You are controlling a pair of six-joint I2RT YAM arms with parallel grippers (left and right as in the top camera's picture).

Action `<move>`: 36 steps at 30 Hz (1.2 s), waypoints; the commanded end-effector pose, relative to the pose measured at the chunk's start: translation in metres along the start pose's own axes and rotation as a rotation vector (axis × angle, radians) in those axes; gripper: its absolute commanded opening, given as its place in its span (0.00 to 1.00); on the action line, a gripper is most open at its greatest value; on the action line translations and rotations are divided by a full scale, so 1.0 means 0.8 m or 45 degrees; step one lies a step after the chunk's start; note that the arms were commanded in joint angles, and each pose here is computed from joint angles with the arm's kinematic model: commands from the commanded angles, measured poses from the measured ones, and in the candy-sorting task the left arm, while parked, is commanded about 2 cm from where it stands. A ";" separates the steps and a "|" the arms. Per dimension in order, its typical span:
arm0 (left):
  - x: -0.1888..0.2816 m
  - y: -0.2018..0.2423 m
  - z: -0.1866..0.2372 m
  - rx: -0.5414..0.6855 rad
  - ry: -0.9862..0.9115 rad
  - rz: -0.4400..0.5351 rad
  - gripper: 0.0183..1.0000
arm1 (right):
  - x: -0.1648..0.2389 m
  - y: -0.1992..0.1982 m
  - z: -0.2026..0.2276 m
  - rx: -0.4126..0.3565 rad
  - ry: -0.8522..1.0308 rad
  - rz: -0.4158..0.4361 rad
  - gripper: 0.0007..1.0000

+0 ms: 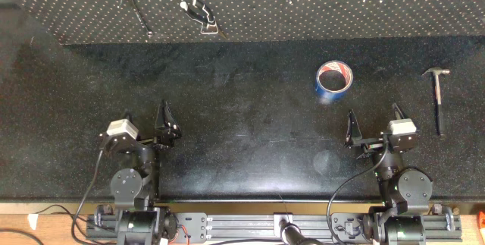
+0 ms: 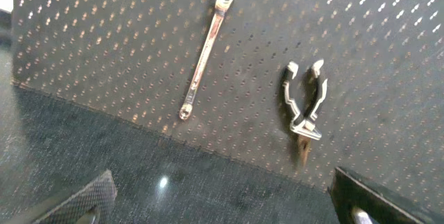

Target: Place Tools Onto Pegboard

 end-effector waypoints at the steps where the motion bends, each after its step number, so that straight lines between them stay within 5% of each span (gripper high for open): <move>1: 0.008 -0.012 0.004 -0.244 0.021 0.104 0.99 | 0.000 0.001 0.002 0.010 0.001 -0.002 0.98; 2: 0.010 -0.013 0.012 -0.342 0.062 0.126 0.99 | 0.000 0.001 0.002 0.010 0.001 -0.002 0.98; 20: 0.013 -0.007 0.022 -0.349 0.120 0.110 0.99 | 0.000 0.001 0.002 0.010 0.001 -0.002 0.98; 21: 0.013 -0.007 0.022 -0.349 0.120 0.110 1.00 | 0.000 0.000 0.002 -0.014 0.002 0.012 0.98; 23: 0.013 -0.007 0.022 -0.349 0.120 0.110 0.99 | 0.001 -0.007 -0.011 -0.242 -0.018 0.057 0.98; 26: 0.013 -0.007 0.022 -0.349 0.120 0.110 1.00 | -0.037 0.002 -0.054 -0.376 0.223 -0.127 0.98; 29: 0.013 -0.007 0.022 -0.349 0.120 0.110 1.00 | -0.095 0.011 -0.084 -0.395 0.492 -0.213 0.98; 32: 0.013 -0.007 0.022 -0.349 0.120 0.110 1.00 | -0.152 0.048 -0.094 -0.239 0.797 -0.348 0.98; 36: 0.013 -0.007 0.022 -0.349 0.120 0.110 0.99 | -0.198 0.091 -0.075 -0.137 1.150 -0.385 0.98</move>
Point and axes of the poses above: each gripper's point midway between its finger pads, its own x axis back along the fingers, its own y axis along the line the jaws close on, z = x × y, the point moved 7 cm from there along x, back along the fingers, and after that the axes turned 11 degrees about x, right-handed, at the moved point
